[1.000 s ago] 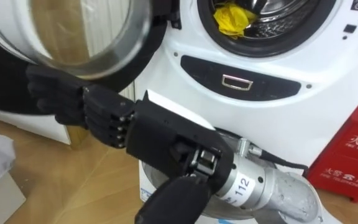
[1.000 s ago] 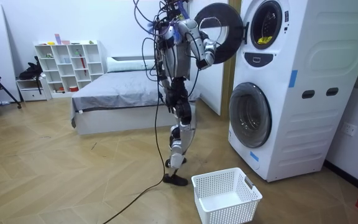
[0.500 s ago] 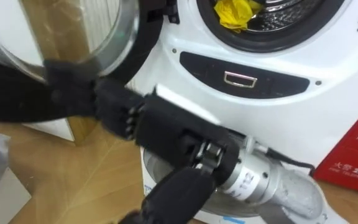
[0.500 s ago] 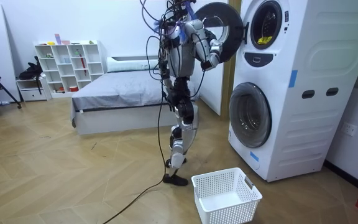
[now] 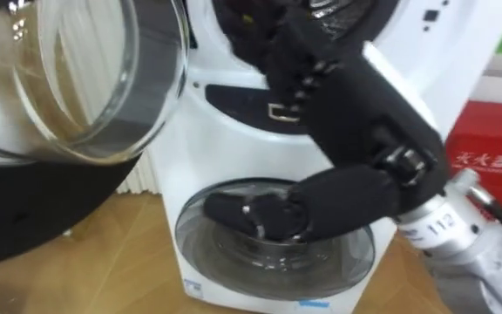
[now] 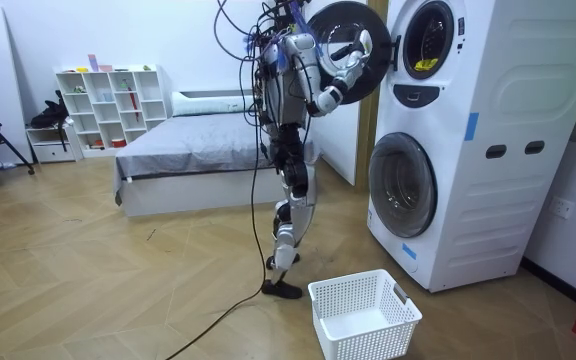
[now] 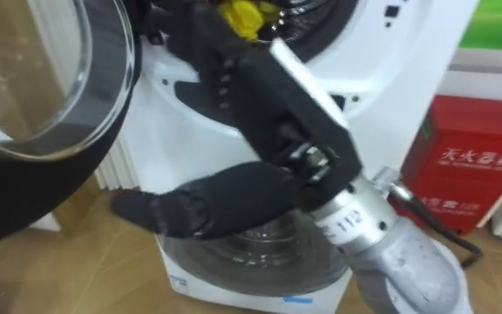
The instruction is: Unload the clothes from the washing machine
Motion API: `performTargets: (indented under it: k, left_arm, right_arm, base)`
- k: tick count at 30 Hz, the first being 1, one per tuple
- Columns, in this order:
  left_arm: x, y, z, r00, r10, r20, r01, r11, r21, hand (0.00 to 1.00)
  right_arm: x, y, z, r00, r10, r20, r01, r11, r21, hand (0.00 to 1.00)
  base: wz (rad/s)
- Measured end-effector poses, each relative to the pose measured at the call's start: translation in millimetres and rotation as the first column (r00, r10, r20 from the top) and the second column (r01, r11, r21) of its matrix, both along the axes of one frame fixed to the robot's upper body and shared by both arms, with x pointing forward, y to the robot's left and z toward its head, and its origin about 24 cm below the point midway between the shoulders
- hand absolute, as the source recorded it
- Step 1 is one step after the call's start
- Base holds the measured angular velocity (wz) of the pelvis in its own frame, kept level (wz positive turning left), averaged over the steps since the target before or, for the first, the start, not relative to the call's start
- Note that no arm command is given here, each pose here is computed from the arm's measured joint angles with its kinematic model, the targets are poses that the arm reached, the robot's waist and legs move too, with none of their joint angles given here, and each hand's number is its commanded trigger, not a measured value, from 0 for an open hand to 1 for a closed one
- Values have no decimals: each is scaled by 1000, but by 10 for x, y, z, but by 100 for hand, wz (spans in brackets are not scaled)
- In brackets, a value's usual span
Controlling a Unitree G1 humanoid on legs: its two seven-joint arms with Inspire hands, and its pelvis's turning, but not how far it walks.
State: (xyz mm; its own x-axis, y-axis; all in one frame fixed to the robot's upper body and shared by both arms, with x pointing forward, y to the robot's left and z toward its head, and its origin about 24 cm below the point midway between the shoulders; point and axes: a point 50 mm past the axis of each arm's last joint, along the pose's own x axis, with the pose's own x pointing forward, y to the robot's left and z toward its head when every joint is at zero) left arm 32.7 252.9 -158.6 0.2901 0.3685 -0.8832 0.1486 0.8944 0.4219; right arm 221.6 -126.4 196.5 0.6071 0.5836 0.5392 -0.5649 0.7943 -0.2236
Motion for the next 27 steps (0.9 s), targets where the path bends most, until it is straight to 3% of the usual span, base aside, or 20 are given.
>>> performTargets:
  k: [16,27]
  left_arm:
    - [-71,-3,-7,1000,2,-19,-2,1000,0,0]
    - [51,10,5,1000,-19,-10,19,1000,15,0]
  right_arm:
    - [5,-184,-45,992,-126,-31,127,991,32,0]
    - [137,-240,-259,958,-278,-67,272,958,-94,0]
  base:
    - [-1]
    - [-6]
